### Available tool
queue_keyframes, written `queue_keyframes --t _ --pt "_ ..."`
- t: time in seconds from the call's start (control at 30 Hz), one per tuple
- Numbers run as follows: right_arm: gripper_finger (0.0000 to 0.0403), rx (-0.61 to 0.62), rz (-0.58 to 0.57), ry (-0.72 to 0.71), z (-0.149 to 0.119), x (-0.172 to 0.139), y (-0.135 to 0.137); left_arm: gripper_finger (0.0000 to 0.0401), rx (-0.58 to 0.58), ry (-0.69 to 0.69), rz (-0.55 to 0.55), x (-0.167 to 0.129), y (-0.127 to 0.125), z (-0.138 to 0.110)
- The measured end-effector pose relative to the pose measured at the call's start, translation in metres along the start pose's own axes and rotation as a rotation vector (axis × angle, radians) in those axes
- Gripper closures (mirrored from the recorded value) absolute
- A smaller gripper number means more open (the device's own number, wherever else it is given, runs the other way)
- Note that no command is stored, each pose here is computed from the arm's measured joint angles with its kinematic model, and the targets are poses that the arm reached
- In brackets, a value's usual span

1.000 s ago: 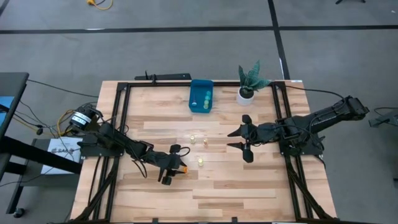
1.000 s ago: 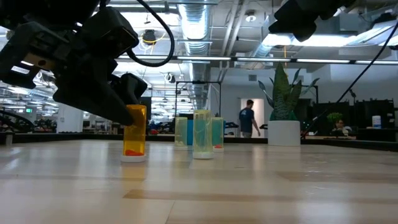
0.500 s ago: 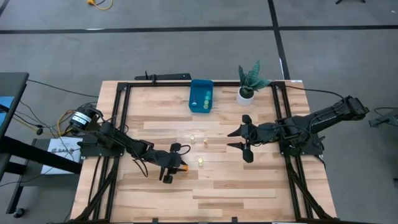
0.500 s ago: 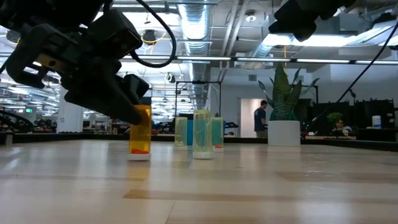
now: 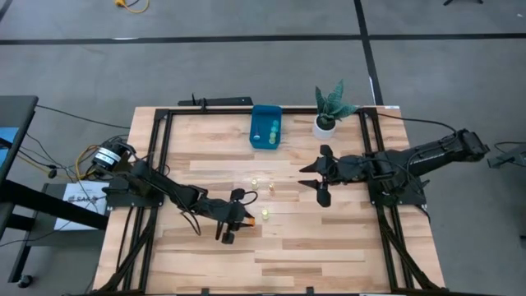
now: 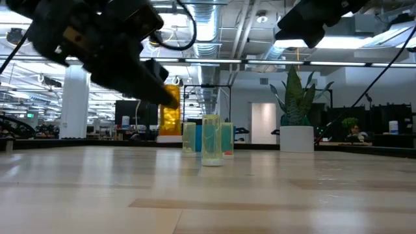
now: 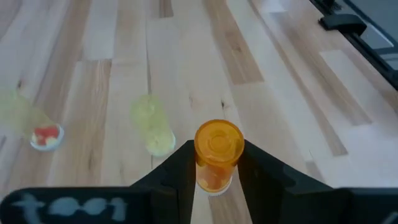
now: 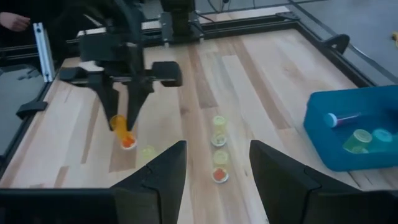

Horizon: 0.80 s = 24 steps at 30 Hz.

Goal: Pick and place pill bottles into a basket
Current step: Put the orange pill bottle into the blue container

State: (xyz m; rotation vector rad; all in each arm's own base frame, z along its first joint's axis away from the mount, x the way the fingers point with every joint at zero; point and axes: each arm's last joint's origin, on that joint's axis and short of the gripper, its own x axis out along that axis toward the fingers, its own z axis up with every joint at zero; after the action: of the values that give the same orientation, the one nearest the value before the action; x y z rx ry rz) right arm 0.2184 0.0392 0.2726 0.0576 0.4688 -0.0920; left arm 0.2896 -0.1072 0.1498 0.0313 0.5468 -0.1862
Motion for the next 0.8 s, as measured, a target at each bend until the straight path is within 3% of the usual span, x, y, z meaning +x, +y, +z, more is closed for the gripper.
queue_keyframes --t 0.47,0.8 --pt "0.0234 0.011 -0.029 0.002 0.001 0.002 -0.007 0.0309 0.132 0.134 0.043 0.002 0.009 0.068" --pt "0.0234 -0.008 -0.033 -0.019 0.003 0.002 -0.008 0.0309 0.193 0.226 0.096 -0.012 0.038 0.111"
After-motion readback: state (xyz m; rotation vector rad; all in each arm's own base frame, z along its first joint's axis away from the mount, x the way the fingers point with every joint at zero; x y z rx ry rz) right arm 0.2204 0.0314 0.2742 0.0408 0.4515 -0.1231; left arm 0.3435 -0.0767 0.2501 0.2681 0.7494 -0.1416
